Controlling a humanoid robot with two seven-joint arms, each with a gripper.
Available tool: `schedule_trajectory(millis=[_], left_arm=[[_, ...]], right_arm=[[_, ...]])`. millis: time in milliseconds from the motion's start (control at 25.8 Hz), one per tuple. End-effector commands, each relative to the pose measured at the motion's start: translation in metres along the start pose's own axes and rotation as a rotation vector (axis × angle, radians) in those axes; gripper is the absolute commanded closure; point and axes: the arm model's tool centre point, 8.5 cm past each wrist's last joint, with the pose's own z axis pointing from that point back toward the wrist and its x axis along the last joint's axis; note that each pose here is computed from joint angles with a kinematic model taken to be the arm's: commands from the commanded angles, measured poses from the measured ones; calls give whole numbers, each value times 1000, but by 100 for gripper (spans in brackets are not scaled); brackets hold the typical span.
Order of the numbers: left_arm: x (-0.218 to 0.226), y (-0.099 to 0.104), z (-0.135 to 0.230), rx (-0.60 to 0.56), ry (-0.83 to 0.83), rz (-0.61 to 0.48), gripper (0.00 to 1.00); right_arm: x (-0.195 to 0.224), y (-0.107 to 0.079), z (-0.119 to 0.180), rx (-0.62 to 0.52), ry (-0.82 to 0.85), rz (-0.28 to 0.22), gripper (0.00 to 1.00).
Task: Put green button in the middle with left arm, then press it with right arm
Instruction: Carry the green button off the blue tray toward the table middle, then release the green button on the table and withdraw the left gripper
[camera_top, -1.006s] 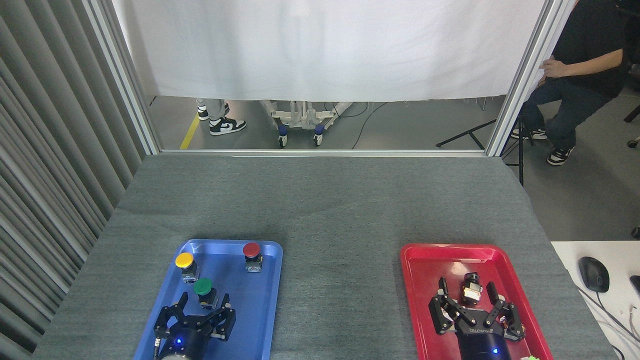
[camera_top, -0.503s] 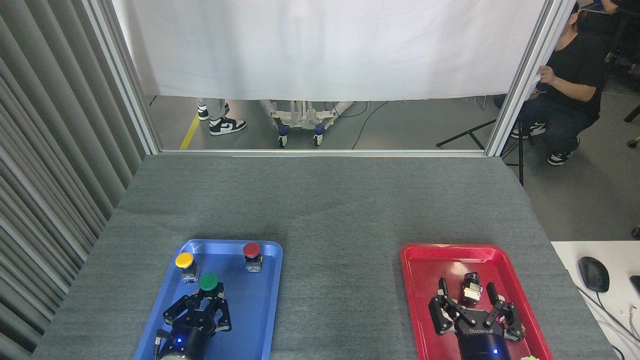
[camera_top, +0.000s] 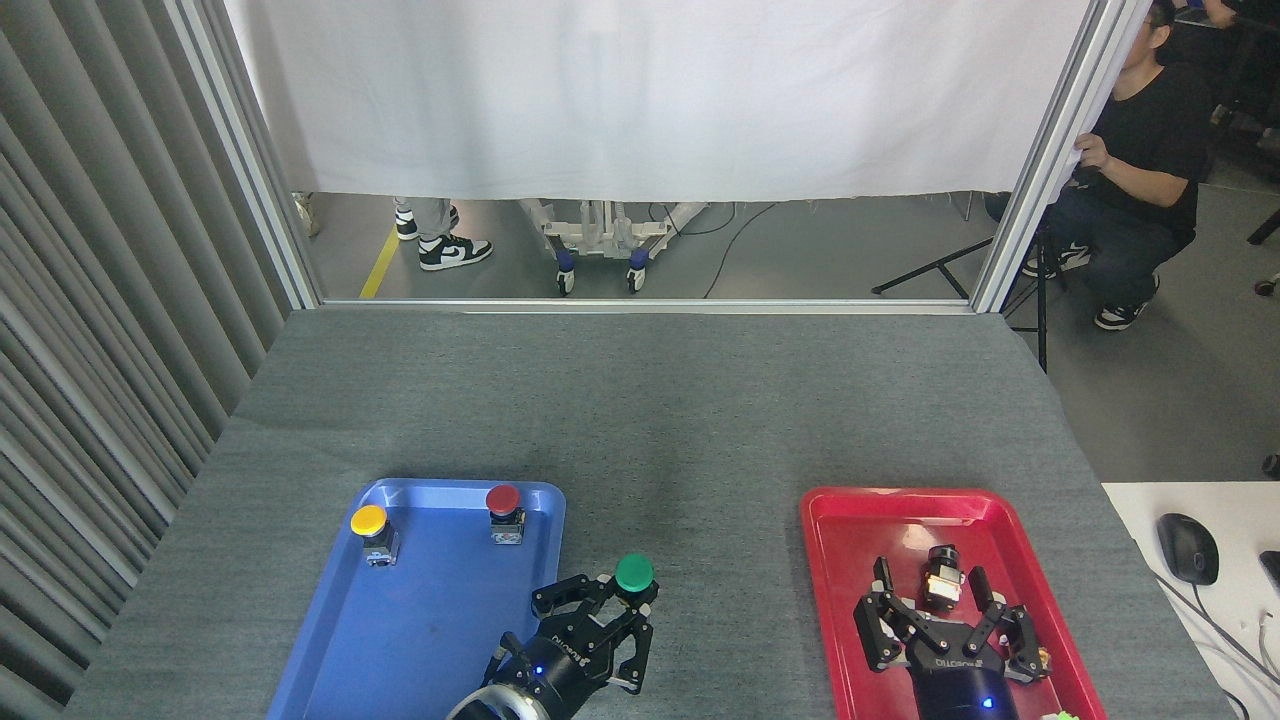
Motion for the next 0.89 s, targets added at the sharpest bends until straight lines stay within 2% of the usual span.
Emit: schedule_trajectory(millis=[0, 232, 387, 426, 464, 542, 580, 619, 851], left_arm=[[12, -6, -18, -46, -37, 6, 100], [20, -25, -36, -129, -40, 34, 100], [20, -26, -35, -130, -39, 37, 100], [20, -25, -36, -128, -39, 36, 96], [20, -24, -36, -124, -40, 38, 86], [21, -22, -37, -112, -39, 40, 38], [22, -23, -37, -111, -38, 41, 10], [23, -23, -36, -111, -40, 42, 0], [31, -5, -33, -47, -45, 45, 0]], right_arm=[[0, 0, 0, 1, 0, -1, 0], [0, 0, 0, 0, 1, -1, 0], [0, 0, 0, 1, 0, -1, 0], [-1, 0, 0, 1, 3, -1, 0], [-1, 0, 0, 1, 5, -1, 0], [-1, 0, 0, 1, 5, 1, 0], [-2, 1, 1, 2, 6, 1, 0], [-2, 1, 1, 2, 6, 1, 0], [-3, 5, 5, 14, 7, 4, 0]])
